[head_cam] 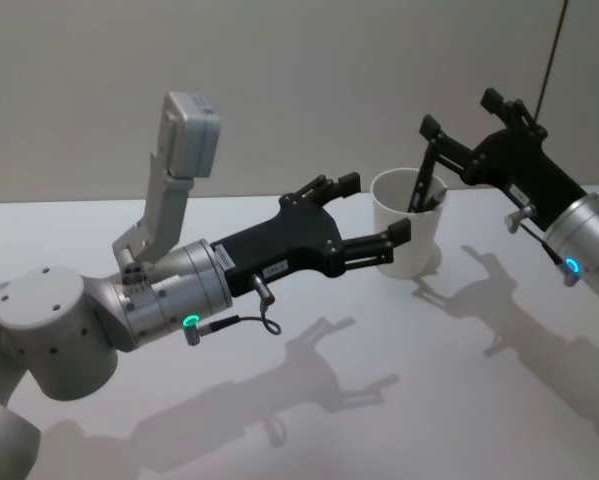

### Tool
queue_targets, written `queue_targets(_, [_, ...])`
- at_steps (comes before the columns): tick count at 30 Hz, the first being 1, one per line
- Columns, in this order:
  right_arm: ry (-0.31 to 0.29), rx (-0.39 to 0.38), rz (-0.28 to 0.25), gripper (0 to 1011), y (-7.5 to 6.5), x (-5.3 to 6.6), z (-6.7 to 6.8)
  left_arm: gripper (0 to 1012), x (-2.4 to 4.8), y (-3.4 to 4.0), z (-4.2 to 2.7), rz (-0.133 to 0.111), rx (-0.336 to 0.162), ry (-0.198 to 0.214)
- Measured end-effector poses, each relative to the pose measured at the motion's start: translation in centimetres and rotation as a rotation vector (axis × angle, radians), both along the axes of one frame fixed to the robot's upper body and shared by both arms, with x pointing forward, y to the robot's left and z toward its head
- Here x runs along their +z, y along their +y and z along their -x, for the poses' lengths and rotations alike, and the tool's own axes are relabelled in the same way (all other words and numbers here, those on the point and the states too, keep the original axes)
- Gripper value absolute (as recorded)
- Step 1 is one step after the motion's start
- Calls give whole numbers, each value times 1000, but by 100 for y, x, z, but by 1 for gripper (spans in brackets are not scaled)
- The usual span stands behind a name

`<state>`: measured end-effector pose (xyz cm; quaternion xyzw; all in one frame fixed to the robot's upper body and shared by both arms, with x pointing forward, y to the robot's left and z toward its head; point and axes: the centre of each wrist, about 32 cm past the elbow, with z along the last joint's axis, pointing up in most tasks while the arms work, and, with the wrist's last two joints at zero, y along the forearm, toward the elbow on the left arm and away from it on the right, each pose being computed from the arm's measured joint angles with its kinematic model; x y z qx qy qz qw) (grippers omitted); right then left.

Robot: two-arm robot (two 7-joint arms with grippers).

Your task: Place the pen into the pen holder.

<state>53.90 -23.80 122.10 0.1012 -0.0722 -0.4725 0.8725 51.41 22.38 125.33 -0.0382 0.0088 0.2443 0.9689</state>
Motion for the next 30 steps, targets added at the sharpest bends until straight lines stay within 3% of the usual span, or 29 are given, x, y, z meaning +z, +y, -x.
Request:
queue_targets(3, [2,-2,0,1001,1,-6,10,1001,-9,-5,3,-5,13,-3])
queue_targets(9, [18,-23,7,1001,1,-47,91,1001,-64,-33,23,-33,90,-18])
queue_targets(30, [115,-163,60,1001,0,-254,642,1001,-282,-138,114,-128,370,-94])
